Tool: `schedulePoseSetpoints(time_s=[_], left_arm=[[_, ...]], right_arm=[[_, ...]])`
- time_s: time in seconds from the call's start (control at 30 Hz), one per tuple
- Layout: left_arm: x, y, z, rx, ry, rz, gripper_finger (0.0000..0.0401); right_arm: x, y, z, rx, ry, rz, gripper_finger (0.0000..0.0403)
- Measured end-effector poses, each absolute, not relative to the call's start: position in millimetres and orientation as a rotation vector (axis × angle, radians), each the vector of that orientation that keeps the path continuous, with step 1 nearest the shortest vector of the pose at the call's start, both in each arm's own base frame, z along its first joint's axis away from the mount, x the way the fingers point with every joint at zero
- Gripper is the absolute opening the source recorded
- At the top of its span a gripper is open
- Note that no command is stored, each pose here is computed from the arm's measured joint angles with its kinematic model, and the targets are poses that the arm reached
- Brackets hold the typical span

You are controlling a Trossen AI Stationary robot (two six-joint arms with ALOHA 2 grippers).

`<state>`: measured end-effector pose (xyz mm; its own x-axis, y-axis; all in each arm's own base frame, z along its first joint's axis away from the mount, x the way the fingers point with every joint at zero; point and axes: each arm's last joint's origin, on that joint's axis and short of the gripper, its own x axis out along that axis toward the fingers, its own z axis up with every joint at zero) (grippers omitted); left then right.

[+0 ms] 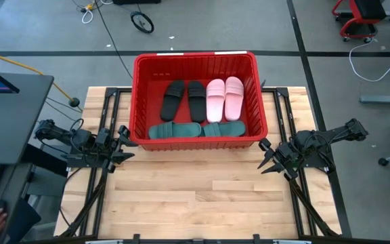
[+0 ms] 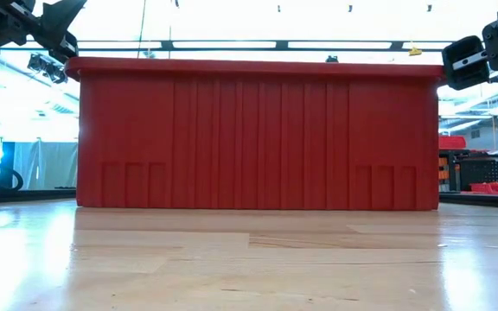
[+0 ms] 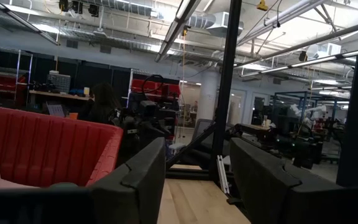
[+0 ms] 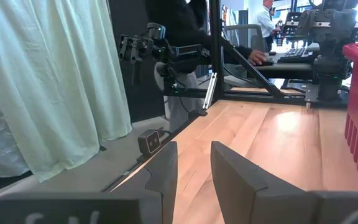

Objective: Pick and place slides into bin
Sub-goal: Return to Home Position

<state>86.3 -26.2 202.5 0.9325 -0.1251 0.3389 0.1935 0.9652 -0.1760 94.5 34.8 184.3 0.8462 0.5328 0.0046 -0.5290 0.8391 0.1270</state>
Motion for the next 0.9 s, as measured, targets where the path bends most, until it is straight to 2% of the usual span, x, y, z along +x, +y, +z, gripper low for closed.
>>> schedulePoseSetpoints(time_s=[0.9], left_arm=[[86.2, -26.2, 202.5, -0.209, -0.332, -0.164, 0.0186]], right_arm=[[94.5, 34.8, 184.3, 0.125, 0.031, 0.561, 0.0103]])
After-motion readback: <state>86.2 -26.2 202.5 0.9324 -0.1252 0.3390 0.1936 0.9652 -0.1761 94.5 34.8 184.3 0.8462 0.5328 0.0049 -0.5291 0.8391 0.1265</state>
